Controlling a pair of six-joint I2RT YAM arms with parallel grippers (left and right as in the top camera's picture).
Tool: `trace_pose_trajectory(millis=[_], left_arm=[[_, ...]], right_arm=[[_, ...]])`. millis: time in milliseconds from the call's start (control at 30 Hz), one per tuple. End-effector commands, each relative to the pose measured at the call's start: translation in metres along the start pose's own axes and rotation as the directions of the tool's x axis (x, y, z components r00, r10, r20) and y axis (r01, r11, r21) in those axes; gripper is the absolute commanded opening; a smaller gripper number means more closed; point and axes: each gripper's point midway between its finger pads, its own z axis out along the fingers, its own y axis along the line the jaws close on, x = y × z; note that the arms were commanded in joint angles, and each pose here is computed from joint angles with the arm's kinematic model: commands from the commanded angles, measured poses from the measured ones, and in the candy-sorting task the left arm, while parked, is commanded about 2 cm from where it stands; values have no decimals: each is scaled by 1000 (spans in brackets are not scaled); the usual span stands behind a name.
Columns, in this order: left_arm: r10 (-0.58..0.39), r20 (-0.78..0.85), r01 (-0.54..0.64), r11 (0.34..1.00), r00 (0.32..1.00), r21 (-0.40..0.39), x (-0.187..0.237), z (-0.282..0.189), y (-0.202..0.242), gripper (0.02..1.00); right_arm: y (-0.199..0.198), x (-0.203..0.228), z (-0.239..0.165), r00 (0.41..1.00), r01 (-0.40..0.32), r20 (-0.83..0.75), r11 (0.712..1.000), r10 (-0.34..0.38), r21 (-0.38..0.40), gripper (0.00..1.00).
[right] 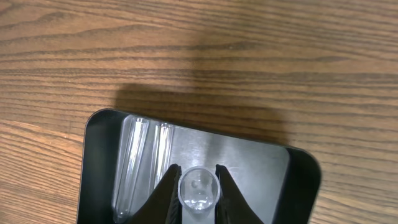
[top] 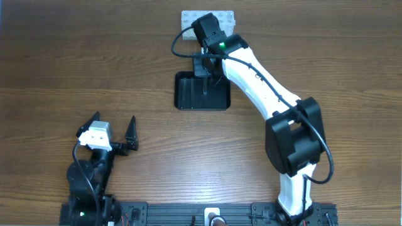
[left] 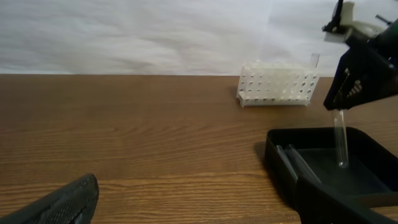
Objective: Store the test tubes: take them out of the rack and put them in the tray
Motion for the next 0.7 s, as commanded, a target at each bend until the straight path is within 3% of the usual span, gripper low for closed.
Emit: trace_pose_trajectory(millis=[33, 700], left_arm=[[-11, 2, 11, 1000, 1000, 7, 1, 0, -1, 1000], [-11, 2, 11, 1000, 1000, 8, 1, 0, -1, 1000]], right_arm=[[3, 12, 22, 998, -28, -47, 1000, 28, 8, 64], [5, 27, 43, 995, -28, -100, 999, 30, 28, 167]])
